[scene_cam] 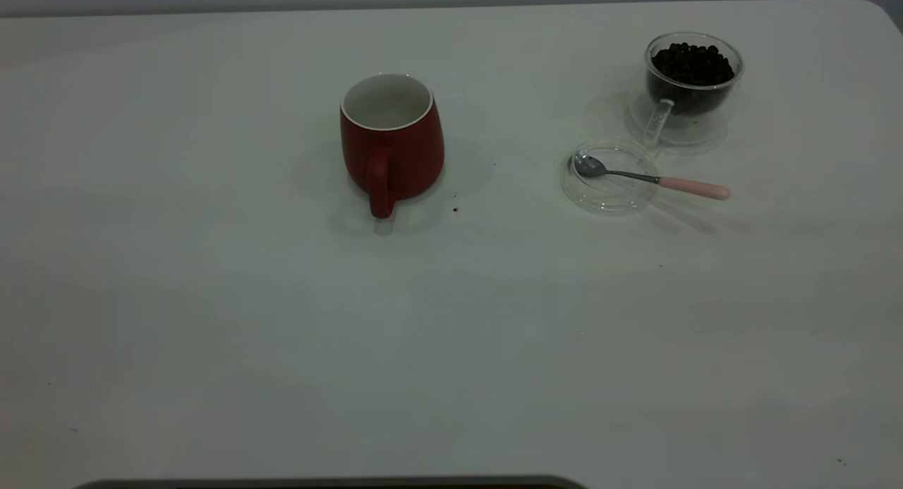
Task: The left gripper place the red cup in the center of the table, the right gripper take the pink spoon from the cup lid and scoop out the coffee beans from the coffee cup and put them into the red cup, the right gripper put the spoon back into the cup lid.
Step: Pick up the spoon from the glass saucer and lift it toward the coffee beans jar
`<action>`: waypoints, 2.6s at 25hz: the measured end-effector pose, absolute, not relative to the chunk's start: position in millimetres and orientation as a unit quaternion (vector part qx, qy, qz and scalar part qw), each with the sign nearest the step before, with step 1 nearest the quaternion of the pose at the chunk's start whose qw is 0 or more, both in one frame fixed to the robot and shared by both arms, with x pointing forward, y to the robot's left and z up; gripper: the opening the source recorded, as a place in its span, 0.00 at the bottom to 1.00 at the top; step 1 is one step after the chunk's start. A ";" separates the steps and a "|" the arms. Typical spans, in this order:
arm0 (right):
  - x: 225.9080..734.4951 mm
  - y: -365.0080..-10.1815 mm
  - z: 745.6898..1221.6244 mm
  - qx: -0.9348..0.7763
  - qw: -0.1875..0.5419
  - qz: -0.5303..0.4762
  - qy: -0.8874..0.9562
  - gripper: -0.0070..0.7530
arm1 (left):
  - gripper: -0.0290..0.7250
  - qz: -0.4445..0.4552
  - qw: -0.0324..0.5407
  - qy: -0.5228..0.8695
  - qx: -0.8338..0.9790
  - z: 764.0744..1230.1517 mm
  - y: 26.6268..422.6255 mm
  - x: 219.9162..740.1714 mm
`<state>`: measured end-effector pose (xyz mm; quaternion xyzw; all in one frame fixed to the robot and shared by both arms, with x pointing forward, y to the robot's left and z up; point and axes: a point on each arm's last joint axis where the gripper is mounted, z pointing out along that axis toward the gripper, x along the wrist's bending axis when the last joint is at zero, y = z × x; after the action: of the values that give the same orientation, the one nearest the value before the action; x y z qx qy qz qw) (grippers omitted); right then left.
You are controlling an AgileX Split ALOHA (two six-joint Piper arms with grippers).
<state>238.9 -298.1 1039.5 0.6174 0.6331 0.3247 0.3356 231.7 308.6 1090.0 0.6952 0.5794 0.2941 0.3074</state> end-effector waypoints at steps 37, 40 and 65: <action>238.8 -298.1 1039.4 0.617 0.335 0.324 0.633 0.78 | 0.79 0.304 0.307 0.615 0.660 1032.8 305.2 222.5; 238.8 -298.1 1039.4 0.617 0.335 0.324 0.633 0.78 | 0.79 0.304 0.307 0.615 0.660 1032.8 305.2 222.5; 325.3 -286.7 1113.5 0.631 0.254 0.352 0.643 0.93 | 0.79 0.304 0.307 0.615 0.660 1032.8 305.2 222.5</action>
<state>325.3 -286.7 1113.5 0.6313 0.6426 0.3523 0.2539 222.5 305.2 1032.8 0.6599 0.6147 0.3043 0.3067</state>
